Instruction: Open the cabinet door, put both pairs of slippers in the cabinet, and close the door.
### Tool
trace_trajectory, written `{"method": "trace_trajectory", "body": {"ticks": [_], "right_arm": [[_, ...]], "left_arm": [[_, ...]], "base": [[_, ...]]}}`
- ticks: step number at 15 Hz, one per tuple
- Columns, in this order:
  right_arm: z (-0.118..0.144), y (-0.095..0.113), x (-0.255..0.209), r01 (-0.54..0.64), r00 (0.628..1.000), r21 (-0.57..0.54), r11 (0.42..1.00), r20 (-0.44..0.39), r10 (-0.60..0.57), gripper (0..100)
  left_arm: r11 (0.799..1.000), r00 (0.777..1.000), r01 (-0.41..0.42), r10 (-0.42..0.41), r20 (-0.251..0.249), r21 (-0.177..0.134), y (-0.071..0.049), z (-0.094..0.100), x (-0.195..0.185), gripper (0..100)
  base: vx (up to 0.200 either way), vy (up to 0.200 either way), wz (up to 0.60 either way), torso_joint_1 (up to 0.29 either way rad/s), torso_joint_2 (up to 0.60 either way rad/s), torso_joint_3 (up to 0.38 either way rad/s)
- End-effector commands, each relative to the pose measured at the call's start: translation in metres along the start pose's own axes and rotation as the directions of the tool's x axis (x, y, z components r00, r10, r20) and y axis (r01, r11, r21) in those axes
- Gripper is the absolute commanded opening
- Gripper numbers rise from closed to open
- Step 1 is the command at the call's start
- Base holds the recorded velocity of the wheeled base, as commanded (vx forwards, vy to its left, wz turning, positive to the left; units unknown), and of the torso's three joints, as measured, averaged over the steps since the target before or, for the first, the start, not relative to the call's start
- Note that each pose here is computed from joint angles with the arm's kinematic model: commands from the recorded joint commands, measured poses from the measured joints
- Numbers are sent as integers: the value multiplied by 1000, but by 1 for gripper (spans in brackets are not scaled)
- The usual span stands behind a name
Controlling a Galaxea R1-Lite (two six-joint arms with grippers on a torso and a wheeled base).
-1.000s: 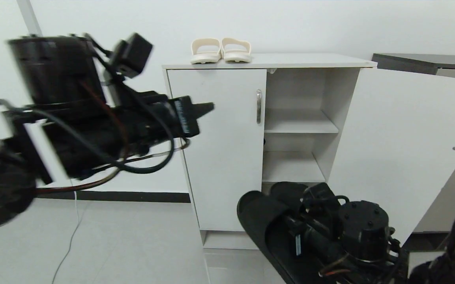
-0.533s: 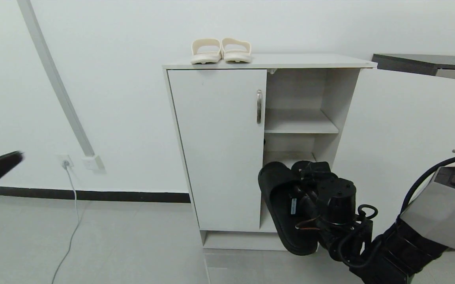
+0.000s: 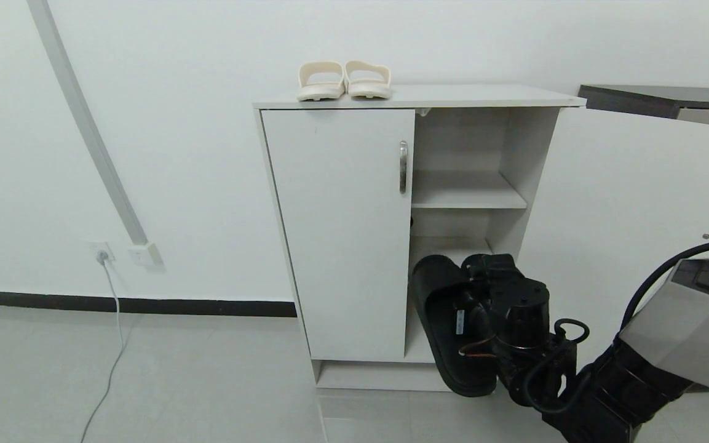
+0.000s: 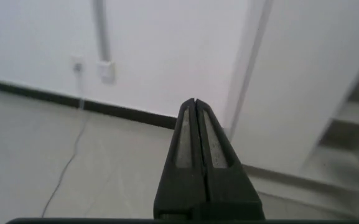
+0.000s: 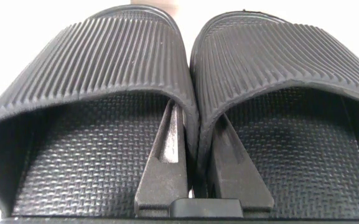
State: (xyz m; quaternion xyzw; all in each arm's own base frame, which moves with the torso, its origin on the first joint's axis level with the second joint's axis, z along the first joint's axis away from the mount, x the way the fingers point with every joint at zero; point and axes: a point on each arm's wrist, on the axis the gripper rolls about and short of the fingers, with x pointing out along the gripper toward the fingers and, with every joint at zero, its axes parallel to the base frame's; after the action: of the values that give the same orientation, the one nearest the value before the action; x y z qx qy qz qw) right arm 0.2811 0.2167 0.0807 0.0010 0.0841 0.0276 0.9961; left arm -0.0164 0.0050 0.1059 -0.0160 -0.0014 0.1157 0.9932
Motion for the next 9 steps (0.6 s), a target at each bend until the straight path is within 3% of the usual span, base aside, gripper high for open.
{"method": "trace_trajectory", "body": {"ticks": [1, 3, 5, 9], "right_arm": [[2, -1, -1, 1, 1000, 1, 1000, -1, -1, 0], [1, 0, -1, -1, 1000, -1, 1000, -3, 1, 0], [-1, 1, -1, -5, 1000, -4, 1000, -7, 5, 0], [-4, 11, -5, -31, 999, -25, 999, -29, 30, 0]], "left_arm": [[994, 994, 106, -107, 35, 27, 0, -26, -7, 0], [984, 984, 172, -174, 35, 43, -1, -26, -7, 0], [977, 979, 206, -206, -12, 50, -2, -31, -7, 0], [966, 968, 252, -252, -7, 51, -3, -30, -8, 0]], "base": [[0, 0, 0, 0, 0, 0], [0, 0, 0, 0, 0, 0], [0, 0, 0, 0, 0, 0], [0, 0, 0, 0, 0, 0]]}}
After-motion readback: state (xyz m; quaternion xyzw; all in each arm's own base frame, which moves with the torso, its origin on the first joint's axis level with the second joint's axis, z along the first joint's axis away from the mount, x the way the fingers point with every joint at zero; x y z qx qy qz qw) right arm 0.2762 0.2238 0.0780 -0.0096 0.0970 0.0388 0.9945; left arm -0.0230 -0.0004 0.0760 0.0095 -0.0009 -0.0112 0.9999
